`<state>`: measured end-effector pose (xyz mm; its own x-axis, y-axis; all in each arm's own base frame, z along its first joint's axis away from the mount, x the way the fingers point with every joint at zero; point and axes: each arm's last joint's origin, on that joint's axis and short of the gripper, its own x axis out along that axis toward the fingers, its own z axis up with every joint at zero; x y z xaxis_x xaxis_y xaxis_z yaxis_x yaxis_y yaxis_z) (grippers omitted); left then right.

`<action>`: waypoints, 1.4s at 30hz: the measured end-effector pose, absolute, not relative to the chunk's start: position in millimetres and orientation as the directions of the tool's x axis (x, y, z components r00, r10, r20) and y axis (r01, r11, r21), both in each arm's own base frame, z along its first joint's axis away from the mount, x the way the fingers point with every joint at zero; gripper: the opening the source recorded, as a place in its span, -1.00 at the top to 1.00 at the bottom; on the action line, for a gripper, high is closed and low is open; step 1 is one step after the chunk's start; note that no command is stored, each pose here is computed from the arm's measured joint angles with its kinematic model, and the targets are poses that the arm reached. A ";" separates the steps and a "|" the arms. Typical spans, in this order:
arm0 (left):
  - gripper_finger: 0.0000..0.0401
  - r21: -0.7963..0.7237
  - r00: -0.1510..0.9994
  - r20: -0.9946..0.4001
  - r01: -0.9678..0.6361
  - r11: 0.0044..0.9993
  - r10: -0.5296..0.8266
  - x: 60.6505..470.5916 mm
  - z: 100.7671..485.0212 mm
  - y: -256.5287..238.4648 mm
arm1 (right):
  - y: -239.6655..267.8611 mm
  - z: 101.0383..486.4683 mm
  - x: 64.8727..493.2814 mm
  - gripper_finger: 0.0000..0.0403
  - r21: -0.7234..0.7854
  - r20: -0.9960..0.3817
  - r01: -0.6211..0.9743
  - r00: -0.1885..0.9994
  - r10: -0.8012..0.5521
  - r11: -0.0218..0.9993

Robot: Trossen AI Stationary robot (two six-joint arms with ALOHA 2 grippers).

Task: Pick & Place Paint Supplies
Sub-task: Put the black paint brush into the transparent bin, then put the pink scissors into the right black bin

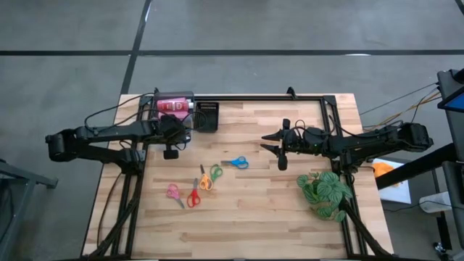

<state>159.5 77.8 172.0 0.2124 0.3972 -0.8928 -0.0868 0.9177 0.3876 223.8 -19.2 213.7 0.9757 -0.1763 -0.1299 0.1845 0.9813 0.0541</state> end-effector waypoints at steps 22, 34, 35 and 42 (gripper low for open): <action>1.00 0.333 0.241 -0.912 -0.034 0.942 0.331 156.3 160.7 74.4 | -19.2 213.7 223.8 0.30 0.056 -0.130 0.185 0.976 -0.176 0.981; 0.57 0.335 0.248 -0.911 -0.024 0.942 0.330 156.7 160.8 74.5 | -19.2 213.7 223.8 0.30 0.054 -0.130 0.184 0.976 -0.176 0.981; 0.53 0.334 0.246 -0.911 -0.023 0.942 0.329 156.6 160.5 74.5 | -19.3 213.7 223.8 0.30 0.054 -0.130 0.185 0.976 -0.177 0.981; 0.46 0.336 0.243 -0.912 -0.020 0.942 0.331 156.2 160.1 74.5 | -19.3 213.6 223.8 0.30 0.054 -0.130 0.185 0.976 -0.177 0.981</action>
<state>156.2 74.5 160.1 0.2425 0.3309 -0.9120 -0.0199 0.9415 0.3364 223.8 -19.3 213.6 0.9756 -0.1766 -0.1303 0.1848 0.9813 0.0536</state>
